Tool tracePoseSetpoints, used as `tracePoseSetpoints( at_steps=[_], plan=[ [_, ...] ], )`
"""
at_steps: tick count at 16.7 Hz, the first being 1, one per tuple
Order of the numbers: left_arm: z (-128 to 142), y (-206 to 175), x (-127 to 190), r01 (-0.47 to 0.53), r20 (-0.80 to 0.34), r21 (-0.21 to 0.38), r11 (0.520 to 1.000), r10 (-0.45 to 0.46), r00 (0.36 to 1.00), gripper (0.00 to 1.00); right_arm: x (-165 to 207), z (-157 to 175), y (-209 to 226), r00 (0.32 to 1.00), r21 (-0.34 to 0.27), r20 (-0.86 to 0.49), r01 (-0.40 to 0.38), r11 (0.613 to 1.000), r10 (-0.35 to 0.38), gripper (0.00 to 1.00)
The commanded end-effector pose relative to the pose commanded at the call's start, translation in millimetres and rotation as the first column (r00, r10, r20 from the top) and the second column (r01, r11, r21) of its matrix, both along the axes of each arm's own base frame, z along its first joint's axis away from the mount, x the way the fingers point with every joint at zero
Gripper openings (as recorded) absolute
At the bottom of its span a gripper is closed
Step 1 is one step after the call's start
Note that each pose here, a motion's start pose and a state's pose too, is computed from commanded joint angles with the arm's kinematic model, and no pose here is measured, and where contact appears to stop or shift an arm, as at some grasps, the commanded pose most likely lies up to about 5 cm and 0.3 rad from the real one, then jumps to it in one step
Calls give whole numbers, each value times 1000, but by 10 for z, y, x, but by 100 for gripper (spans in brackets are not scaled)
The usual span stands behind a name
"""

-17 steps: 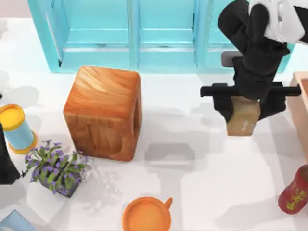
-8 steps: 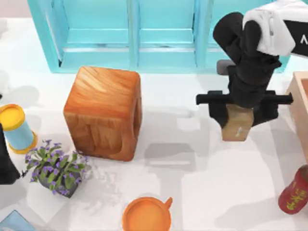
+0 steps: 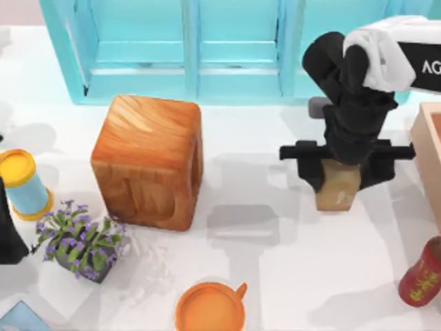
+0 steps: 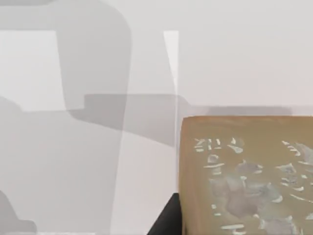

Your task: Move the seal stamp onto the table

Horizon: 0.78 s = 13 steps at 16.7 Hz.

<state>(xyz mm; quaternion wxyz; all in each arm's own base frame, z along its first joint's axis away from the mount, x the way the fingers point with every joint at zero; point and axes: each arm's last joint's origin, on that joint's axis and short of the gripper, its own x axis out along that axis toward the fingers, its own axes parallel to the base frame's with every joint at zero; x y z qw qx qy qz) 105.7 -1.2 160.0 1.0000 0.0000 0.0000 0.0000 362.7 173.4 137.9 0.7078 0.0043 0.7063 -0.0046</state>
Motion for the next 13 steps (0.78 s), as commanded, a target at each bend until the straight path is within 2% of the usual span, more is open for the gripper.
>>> tracePoseSetpoints(
  at_steps=[11,13],
  plan=[
    [0,0,0,0,0,0,1000,0,1000,100,0,0,0,1000,0,0,0,1000,0,98],
    [0,0,0,0,0,0,1000,0,1000,100,0,0,0,1000,0,0,0,1000,0,100]
  ],
)
